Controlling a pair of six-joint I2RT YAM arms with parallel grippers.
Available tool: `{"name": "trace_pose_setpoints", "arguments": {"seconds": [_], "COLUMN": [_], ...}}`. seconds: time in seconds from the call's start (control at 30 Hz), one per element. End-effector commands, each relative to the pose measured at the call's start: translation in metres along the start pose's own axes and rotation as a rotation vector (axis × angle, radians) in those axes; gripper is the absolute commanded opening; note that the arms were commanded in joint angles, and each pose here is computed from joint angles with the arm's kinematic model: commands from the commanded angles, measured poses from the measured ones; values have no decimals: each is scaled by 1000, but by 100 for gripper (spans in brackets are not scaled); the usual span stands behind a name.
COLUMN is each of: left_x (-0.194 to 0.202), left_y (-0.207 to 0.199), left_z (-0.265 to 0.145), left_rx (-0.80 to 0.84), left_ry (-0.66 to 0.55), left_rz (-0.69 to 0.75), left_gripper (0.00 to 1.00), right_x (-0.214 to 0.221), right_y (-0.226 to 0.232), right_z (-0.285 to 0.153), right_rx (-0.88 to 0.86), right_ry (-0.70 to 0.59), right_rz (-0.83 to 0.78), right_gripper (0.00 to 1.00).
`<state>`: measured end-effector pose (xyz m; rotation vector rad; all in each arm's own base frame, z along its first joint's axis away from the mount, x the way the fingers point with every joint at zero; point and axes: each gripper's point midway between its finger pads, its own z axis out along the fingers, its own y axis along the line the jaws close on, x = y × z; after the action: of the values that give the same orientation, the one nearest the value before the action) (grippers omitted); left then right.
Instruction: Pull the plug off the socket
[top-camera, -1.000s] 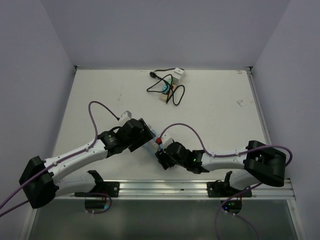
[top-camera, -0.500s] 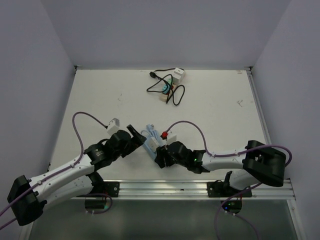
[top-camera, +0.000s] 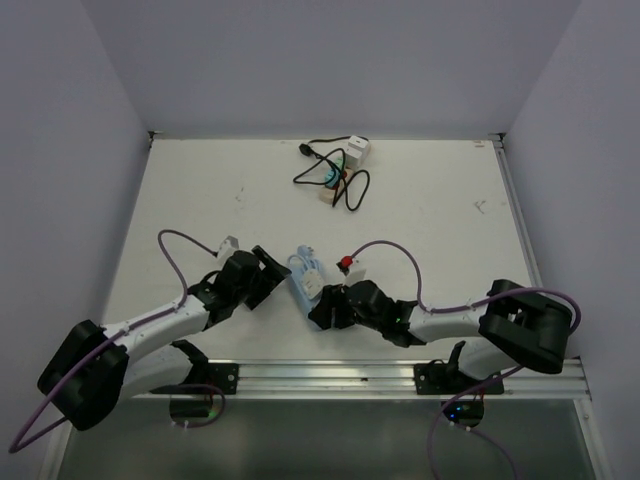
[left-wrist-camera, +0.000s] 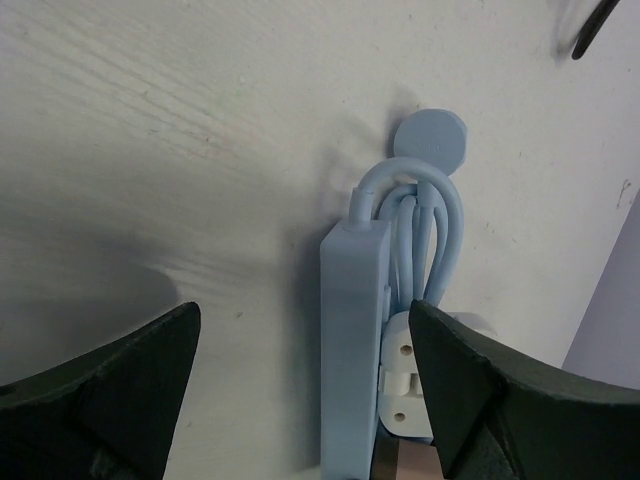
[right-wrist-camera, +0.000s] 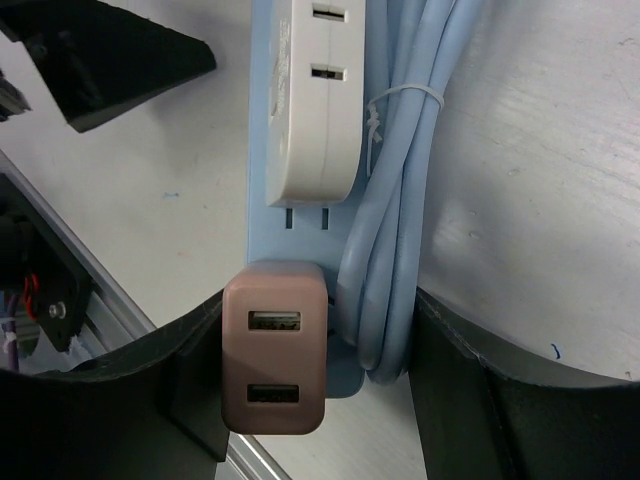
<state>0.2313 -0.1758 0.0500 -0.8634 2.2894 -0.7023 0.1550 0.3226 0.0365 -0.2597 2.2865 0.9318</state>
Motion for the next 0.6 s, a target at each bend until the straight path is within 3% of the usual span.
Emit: {"name": "trace_pose_setpoints", "arguments": {"seconds": [0.0,0.33,0.57], "left_x": [-4,13,18], "left_y": [-44,-34,-23], "left_z": [8,29,37], "left_rx": [148,112,70], "left_ry": [9,74,87], "left_rz": [6,-5,-15], "left_gripper": [88,81,62], "right_x": [6,9,13], "right_y": [5,-8,-7], "right_z": [4,8,13], "right_rx": [-43,-49,-61], "right_ry": [15,27,48], "right_rz": [58,130,122], "right_gripper": [0,0,0]}}
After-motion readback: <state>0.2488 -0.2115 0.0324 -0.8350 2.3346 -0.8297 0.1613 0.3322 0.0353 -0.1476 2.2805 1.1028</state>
